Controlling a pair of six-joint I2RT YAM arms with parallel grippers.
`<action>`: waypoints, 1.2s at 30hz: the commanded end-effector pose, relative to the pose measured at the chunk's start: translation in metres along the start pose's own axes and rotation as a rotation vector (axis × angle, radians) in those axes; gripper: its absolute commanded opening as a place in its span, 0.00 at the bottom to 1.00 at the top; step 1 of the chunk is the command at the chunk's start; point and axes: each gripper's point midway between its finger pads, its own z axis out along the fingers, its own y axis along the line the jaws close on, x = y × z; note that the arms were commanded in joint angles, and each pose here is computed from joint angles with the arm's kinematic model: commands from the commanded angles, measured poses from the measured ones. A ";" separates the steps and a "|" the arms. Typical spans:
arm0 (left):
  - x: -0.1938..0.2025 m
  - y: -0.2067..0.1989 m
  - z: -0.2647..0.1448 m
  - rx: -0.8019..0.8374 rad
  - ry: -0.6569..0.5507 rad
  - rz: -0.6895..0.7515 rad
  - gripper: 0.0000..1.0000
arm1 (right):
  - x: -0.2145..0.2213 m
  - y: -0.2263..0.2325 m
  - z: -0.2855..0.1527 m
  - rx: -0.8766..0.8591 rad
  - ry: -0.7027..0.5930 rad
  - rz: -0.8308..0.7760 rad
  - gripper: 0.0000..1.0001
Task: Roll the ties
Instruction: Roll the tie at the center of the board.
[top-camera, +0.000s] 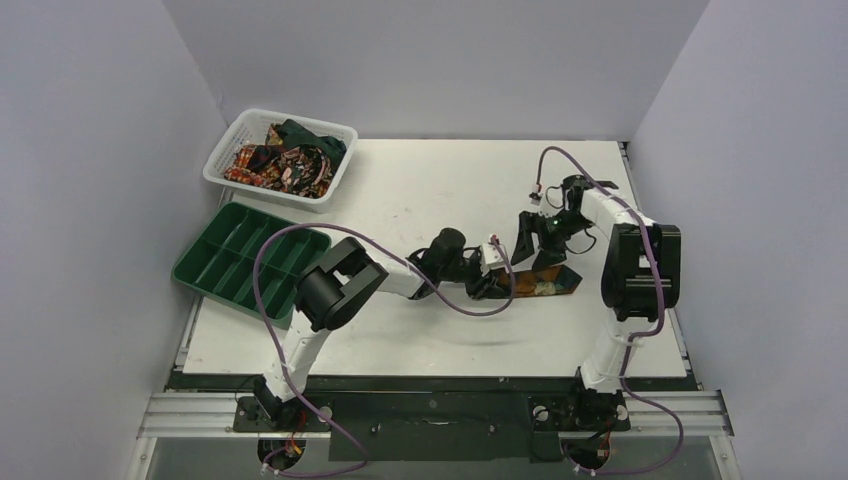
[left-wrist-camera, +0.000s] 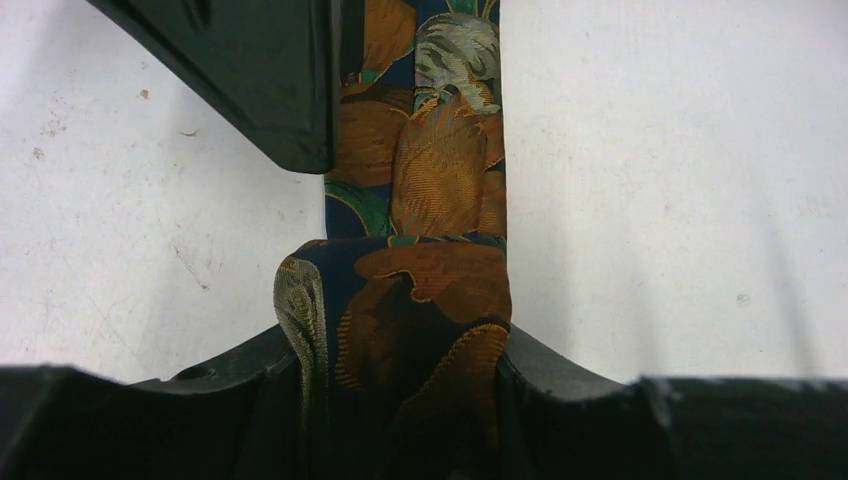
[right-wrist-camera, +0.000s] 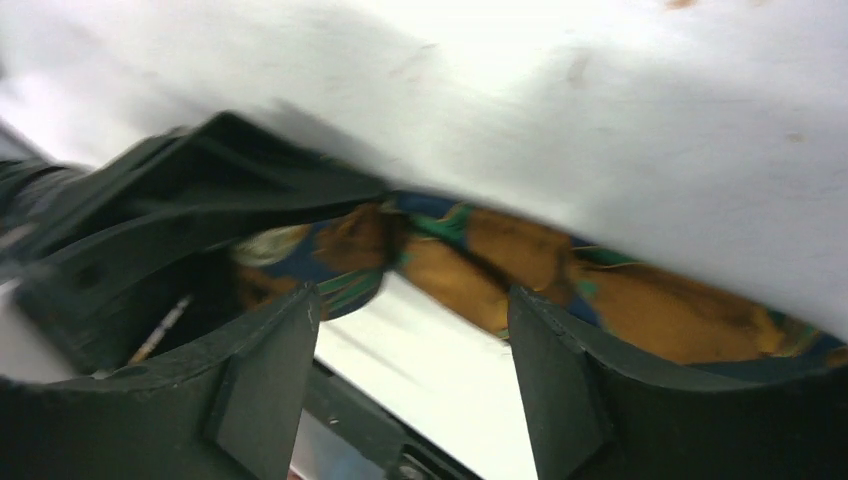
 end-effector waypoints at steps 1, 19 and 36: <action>0.044 -0.007 -0.009 -0.007 0.176 -0.048 0.40 | 0.014 0.070 -0.024 -0.300 -0.014 0.024 0.66; 0.039 -0.012 -0.011 0.021 0.168 -0.046 0.47 | 0.028 0.007 0.033 -0.095 0.075 0.010 0.00; -0.054 -0.006 -0.008 0.004 -0.136 0.020 0.81 | 0.040 -0.055 0.035 0.204 0.156 0.052 0.00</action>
